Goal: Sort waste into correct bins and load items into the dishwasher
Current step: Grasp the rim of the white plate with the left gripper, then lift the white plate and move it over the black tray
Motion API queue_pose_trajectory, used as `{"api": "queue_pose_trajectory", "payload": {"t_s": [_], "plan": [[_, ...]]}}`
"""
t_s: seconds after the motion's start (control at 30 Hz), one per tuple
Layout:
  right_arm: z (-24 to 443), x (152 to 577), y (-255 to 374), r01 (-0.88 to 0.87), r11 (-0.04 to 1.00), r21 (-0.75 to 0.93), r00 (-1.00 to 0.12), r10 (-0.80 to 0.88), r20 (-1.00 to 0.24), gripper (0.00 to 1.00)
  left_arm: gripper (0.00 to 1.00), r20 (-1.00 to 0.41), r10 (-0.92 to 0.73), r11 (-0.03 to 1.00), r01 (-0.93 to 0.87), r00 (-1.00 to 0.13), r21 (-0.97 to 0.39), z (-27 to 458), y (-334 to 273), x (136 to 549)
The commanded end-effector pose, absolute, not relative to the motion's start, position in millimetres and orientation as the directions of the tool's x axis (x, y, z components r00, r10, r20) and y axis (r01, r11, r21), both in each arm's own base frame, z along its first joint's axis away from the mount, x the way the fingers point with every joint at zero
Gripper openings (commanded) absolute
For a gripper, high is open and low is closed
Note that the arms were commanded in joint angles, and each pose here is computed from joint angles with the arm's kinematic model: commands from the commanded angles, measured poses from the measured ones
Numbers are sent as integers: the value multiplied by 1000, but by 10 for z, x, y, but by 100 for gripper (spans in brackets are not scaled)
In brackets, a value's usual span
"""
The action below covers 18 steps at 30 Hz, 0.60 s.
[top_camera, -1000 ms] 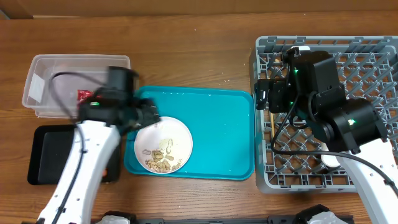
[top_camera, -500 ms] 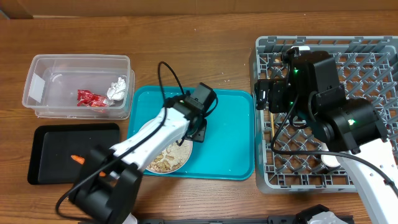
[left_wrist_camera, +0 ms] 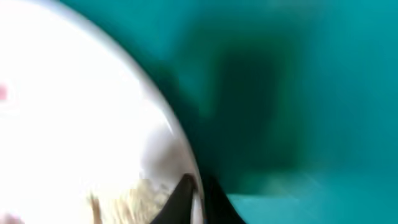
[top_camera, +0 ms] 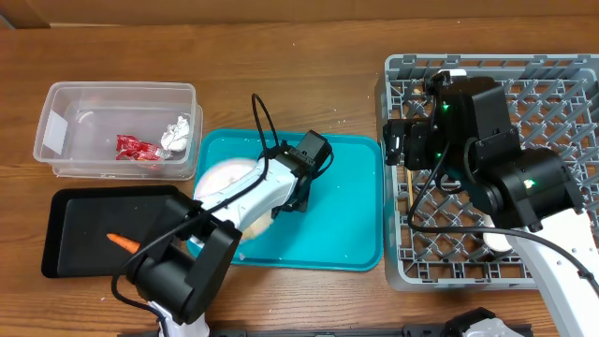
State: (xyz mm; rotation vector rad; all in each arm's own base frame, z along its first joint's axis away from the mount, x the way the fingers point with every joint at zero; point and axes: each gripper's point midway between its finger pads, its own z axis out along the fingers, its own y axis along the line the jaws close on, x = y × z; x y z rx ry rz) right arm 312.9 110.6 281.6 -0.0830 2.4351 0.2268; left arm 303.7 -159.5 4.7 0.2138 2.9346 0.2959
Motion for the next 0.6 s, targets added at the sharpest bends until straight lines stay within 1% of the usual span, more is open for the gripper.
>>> {"api": "queue_pose_trajectory", "payload": {"t_s": [0.0, 0.2, 0.23, 0.27, 0.4, 0.57], "plan": [[2923, 3145, 1130, -126, 980, 153, -748, 7, -663, 100, 4, -165, 233, 945, 182, -958, 271, -50, -1543, 3105], [2923, 3145, 1130, -126, 980, 152, -748, 7, -663, 100, 4, -184, 262, 940, 207, -947, 270, -43, -1576, 3165], [2923, 3145, 1130, -126, 980, 152, -748, 7, -663, 100, 3, -184, 262, 940, 207, -947, 271, -43, -1577, 3164], [2923, 3145, 1130, -126, 980, 152, -748, 7, -663, 100, 4, -183, 265, 940, 210, -947, 270, -43, -1585, 3157], [2923, 3145, 1130, -126, 980, 153, -748, 7, -663, 100, 4, -168, 292, 931, 239, -942, 276, -32, -1652, 3089], [2923, 3145, 1130, -126, 980, 152, -748, 7, -663, 100, 4, -143, 330, 916, 279, -933, 288, 106, -1833, 2975]]}}
